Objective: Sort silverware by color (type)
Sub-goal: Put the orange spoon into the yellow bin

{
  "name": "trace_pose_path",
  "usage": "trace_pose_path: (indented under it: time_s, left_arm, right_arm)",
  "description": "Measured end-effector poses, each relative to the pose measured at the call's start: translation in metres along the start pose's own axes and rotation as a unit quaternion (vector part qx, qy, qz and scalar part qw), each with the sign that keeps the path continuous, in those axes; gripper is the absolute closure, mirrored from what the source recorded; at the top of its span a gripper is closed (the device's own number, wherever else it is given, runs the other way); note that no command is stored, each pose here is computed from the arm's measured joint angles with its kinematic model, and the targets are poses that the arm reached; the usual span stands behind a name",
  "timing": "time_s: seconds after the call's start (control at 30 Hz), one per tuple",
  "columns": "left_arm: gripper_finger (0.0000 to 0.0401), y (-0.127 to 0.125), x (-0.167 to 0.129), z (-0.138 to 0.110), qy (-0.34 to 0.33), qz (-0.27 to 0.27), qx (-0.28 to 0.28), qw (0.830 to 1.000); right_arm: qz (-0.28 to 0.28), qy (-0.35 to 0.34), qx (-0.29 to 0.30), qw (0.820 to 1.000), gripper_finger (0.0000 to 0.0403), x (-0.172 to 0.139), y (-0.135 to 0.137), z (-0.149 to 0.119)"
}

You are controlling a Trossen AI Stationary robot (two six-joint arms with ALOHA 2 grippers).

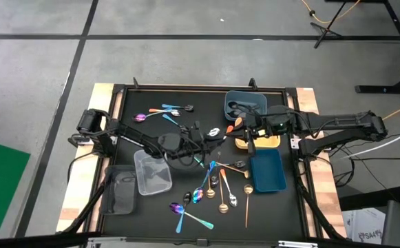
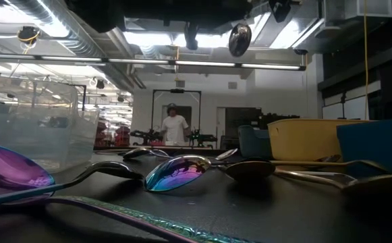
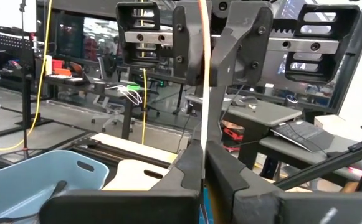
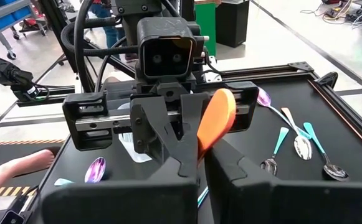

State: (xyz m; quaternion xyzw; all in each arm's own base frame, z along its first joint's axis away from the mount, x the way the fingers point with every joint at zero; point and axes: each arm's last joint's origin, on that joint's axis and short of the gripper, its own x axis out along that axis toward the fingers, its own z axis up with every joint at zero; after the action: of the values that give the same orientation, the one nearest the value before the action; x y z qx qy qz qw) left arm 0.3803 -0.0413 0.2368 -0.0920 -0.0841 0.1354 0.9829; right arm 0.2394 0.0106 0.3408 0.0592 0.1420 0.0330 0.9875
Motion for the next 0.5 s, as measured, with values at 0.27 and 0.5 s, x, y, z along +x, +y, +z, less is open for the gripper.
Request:
trace_pose_path:
  time_s: [0.27,0.5]
  left_arm:
    - [0.0362,0.0023,0.0006,0.0003,-0.002,0.015,-0.002,1.000]
    - [0.0337,0.0027,0.0006,0.0002,-0.002,0.022,-0.002,1.000]
  right_arm:
    - [-0.012,-0.002,-0.002,1.000,0.0402,0.0000,-0.0007,0.0002]
    - [-0.030,-0.001,-0.001,1.000,0.0402,-0.0006,-0.0017,-0.0002]
